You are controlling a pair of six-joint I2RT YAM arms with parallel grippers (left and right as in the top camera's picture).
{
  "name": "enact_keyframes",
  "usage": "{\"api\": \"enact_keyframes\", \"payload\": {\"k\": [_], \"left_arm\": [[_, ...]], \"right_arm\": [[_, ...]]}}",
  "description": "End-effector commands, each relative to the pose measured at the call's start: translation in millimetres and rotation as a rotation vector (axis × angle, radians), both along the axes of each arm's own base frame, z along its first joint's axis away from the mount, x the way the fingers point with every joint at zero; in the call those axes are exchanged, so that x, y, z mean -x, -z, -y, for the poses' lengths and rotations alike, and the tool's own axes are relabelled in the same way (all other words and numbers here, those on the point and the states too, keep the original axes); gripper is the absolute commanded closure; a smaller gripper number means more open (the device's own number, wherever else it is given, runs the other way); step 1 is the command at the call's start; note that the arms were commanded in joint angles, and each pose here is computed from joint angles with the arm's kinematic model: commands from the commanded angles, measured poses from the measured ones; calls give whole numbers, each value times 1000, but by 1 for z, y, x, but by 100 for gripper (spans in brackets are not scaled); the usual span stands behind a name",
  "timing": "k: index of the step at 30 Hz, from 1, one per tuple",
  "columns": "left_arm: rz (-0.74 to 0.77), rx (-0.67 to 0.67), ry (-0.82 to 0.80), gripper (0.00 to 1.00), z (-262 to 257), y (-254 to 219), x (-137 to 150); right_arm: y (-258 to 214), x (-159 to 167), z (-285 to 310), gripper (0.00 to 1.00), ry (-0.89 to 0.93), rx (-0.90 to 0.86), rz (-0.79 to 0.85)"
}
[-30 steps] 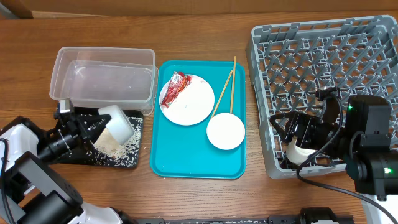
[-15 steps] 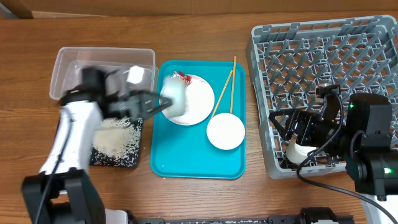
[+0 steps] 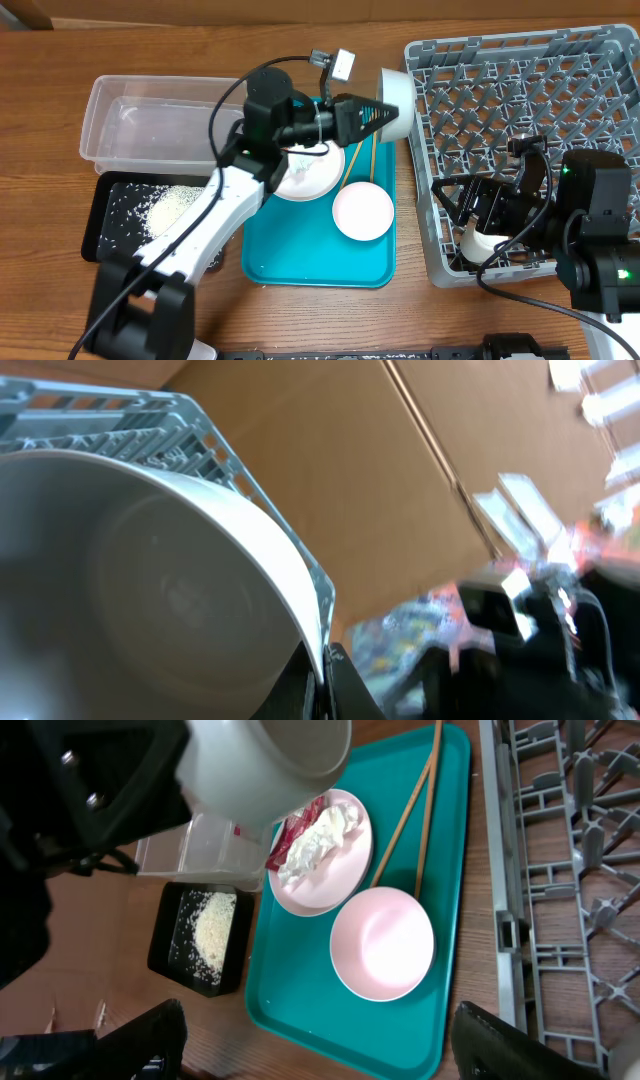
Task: Sort waste into correct bins and load items into the dishwasher
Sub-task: 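Set the emptied bowl back on the teal tray with the left gripper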
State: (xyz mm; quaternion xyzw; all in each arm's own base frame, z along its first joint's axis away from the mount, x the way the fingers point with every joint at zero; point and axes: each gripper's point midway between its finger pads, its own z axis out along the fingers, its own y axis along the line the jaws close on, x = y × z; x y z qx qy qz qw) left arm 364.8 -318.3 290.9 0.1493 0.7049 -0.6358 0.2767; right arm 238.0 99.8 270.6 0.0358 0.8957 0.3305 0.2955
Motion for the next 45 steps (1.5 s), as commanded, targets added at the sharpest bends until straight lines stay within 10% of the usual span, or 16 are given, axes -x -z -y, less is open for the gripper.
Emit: {"api": "enact_keyframes", "payload": {"k": [1, 11, 23, 32, 38, 41, 45], "left_arm": [[-233, 18, -31, 96, 7, 30, -15], [-336, -236, 22, 96, -35, 75, 26], [-270, -1187, -393, 96, -152, 157, 96], [-252, -1344, -334, 94, -134, 213, 100], [-266, -1313, -308, 64, -126, 189, 100], [-158, -1327, -415, 20, -131, 155, 70], [-27, -1308, -560, 23, -141, 134, 25]], "right_arm": [[-10, 0, 0, 13, -2, -7, 31], [-8, 3, 0, 13, -2, -7, 13], [-7, 3, 0, 12, 1, -4, 10], [-7, 3, 0, 12, 1, -4, 9], [-7, 3, 1, 12, 1, -3, 10], [-7, 3, 1, 11, 1, -3, 10], [-7, 3, 1, 11, 1, -3, 10]]}}
